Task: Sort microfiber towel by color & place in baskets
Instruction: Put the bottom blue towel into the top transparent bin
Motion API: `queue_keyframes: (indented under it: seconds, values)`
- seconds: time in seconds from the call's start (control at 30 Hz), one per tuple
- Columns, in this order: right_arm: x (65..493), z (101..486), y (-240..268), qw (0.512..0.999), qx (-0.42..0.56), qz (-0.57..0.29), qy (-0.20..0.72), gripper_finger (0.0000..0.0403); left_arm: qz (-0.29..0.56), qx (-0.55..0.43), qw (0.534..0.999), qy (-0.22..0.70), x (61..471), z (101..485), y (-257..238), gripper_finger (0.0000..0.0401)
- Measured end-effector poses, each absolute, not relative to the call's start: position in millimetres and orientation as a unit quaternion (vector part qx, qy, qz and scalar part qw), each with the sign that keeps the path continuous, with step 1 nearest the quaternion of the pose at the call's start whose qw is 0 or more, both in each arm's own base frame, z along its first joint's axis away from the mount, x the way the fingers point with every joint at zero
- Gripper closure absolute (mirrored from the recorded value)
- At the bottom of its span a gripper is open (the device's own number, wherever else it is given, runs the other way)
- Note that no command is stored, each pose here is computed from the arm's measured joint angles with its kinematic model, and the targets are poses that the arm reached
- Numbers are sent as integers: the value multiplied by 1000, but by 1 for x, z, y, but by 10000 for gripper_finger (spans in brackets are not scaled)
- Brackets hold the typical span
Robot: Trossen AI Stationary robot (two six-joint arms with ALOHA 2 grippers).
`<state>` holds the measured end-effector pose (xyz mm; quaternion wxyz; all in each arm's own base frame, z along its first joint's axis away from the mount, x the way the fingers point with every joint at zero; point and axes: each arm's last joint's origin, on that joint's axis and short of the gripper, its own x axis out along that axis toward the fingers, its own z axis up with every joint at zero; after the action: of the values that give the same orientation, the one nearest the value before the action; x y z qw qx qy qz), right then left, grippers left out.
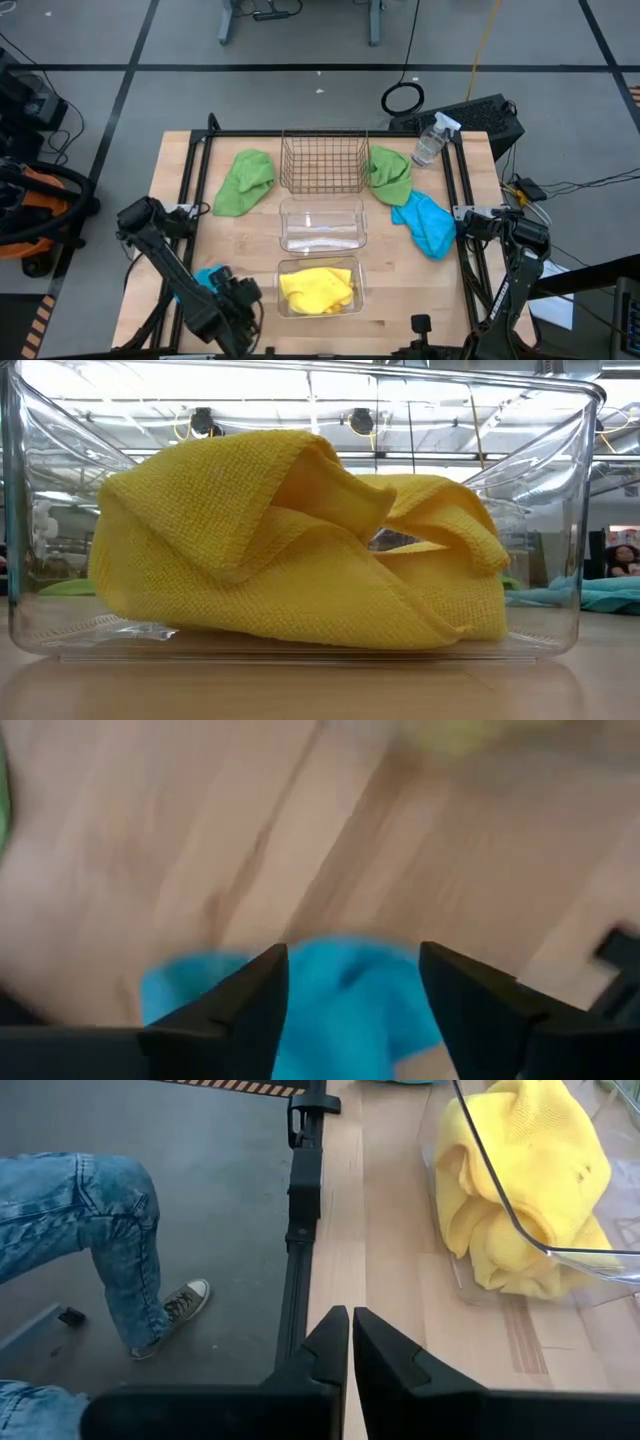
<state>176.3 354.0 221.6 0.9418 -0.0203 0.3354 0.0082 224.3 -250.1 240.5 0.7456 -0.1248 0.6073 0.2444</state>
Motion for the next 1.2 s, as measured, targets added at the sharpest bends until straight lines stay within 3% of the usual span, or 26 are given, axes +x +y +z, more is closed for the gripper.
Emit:
queue_keyframes:
  seconds: [0.27,0.43,0.83,1.0,1.2]
  values:
    - [177,222,353,946,-28,2,324,392,319,-155,684,638,193,208,-252,104]
    - [178,223,353,949,-31,-6,314,392,349,-160,636,669,181,190,-247,88]
    - [178,223,353,949,-22,-6,314,392,310,-179,649,672,166,146,-245,88]
    - [178,223,353,949,-22,-5,314,392,262,-193,663,674,166,133,-245,125]
    - [178,223,354,949,-16,-6,314,392,248,-210,670,667,168,132,-250,246]
